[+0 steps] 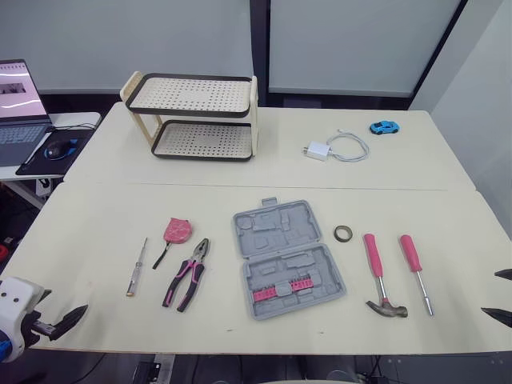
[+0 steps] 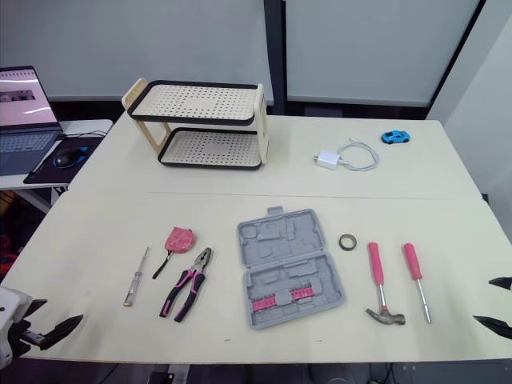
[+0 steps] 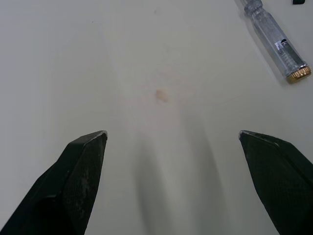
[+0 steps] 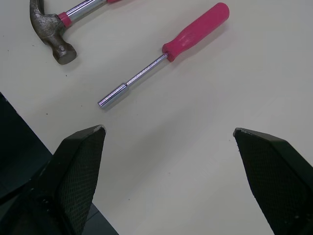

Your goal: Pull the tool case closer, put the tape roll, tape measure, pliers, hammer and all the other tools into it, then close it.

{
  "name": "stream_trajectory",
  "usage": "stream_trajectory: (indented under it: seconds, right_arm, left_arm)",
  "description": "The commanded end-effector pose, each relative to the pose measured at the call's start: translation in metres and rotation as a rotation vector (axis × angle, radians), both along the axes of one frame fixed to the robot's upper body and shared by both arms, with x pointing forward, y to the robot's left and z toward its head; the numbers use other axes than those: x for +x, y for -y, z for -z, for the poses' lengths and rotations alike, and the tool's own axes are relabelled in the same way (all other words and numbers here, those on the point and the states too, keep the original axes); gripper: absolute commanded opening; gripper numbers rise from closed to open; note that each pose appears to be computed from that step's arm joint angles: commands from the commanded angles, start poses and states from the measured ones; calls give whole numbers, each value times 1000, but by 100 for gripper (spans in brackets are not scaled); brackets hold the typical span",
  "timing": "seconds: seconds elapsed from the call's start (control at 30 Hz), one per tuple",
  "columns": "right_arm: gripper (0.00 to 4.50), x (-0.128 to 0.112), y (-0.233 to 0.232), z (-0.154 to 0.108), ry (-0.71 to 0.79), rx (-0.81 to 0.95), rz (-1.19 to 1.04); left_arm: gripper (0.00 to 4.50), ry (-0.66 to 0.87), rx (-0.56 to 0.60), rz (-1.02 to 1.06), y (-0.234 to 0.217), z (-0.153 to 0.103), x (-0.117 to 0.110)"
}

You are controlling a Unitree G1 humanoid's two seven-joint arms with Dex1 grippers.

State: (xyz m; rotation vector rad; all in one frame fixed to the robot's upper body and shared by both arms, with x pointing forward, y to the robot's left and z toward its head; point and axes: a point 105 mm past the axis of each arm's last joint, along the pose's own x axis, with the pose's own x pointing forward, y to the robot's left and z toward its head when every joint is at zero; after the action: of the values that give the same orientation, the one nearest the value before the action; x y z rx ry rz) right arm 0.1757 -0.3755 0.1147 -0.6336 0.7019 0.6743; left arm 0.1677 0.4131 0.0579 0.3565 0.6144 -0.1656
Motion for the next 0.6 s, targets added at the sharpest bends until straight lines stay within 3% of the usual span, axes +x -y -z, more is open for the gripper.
stream_trajectory:
  seconds: [0.03, 0.6]
  right_arm:
    - [446, 4, 3, -7, 21, -27, -7]
    - [446, 15, 3, -10, 88, -14, 11]
  left_arm:
    - [450, 7, 14, 24, 0, -8, 4]
    - [450, 92, -90, 25, -1, -19, 8]
